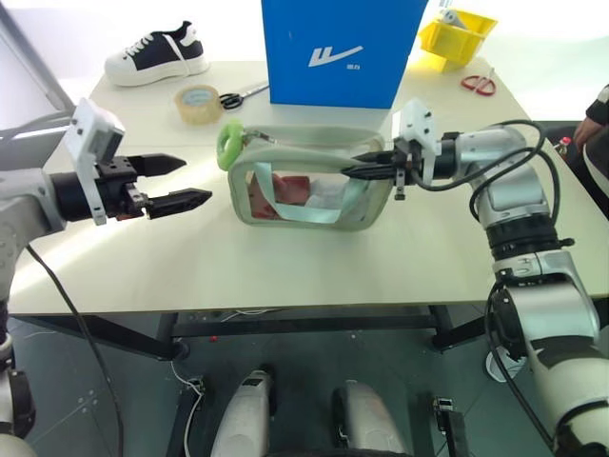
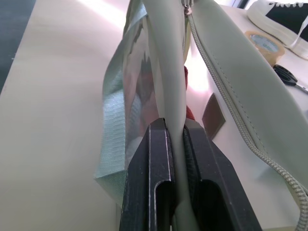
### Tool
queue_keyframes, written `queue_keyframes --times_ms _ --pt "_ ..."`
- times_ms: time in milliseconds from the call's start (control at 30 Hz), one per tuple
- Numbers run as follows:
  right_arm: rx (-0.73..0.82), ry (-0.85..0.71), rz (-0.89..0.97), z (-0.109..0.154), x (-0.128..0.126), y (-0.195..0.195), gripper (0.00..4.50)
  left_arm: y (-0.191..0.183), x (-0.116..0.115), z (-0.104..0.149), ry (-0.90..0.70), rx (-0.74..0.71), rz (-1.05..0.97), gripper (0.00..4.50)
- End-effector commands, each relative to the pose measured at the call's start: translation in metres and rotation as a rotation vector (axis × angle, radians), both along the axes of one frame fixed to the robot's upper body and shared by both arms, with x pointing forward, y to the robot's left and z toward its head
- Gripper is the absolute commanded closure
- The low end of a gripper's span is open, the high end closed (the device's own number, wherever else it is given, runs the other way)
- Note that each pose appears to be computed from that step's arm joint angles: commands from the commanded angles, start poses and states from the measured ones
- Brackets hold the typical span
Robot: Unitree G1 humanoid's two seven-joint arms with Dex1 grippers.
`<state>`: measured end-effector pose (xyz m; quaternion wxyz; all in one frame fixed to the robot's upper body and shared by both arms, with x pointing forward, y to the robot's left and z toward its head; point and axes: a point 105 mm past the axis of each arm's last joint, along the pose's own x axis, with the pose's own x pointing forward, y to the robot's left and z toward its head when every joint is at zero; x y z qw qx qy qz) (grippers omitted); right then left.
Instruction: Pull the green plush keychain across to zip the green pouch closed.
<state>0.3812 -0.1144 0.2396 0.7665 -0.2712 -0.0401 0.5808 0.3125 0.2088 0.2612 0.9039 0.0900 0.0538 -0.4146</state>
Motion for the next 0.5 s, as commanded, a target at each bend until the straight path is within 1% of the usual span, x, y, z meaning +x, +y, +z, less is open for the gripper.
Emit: queue_keyframes --times_ms 33,133,233,333,500 --pt "0.011 -0.063 0.027 0.01 -0.007 0.004 4.45 0.01 0.02 0.006 -0.052 -0.031 0.103 0.0" --pt "0.005 -0.07 0.029 0.008 -0.008 0.006 4.45 0.014 0.04 0.007 -0.05 -0.117 0.178 0.0" --pt "0.022 -0.069 0.015 0.01 -0.007 0.006 4.45 0.006 0.051 0.006 -0.031 -0.186 0.172 0.0" --pt "0.024 -0.065 0.02 0.008 -0.008 0.008 4.45 0.006 0.066 -0.001 -0.014 -0.228 0.22 0.0" --pt "0.021 -0.074 0.015 0.009 -0.008 0.009 4.45 -0.001 0.074 -0.012 0.025 -0.266 0.207 0.0"
